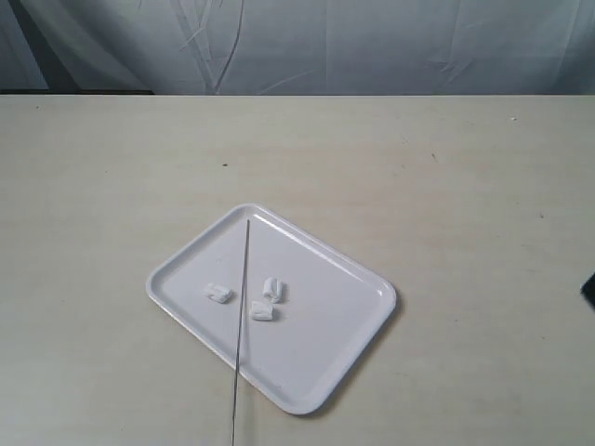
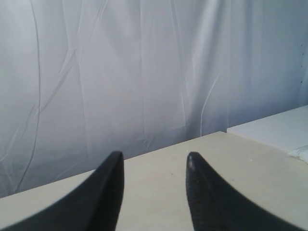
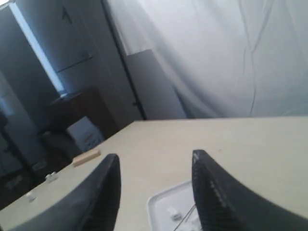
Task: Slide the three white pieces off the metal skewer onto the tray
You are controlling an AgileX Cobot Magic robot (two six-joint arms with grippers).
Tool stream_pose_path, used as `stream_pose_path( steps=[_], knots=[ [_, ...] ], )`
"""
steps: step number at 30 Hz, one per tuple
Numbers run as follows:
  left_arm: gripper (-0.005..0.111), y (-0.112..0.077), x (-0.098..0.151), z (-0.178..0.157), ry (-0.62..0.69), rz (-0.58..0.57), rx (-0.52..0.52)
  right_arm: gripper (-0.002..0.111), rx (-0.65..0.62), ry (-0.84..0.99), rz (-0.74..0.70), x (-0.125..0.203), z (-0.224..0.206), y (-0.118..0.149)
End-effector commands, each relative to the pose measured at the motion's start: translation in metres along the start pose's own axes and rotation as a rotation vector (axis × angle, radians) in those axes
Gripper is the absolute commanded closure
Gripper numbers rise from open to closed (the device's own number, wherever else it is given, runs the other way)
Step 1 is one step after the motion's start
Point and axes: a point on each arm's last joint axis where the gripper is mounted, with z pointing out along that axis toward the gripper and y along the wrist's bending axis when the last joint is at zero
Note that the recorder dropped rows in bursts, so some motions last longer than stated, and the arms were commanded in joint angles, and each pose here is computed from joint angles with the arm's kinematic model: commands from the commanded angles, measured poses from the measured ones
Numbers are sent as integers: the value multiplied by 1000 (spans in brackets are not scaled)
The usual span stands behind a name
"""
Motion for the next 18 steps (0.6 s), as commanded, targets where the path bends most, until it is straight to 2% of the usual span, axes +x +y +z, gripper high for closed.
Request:
stream_pose_path(
  steps=[1,4,18],
  knots=[
    [66,-2,1,-1,-4,-17,11,63,-115,146,12,15,-2,10],
    [66,-2,1,-1,-4,-17,11,63,-146,189,8,19,-3,13],
    [66,-1,1,-1,-6,-10,6,63,-140,187,-5,19,-3,12]
  ],
)
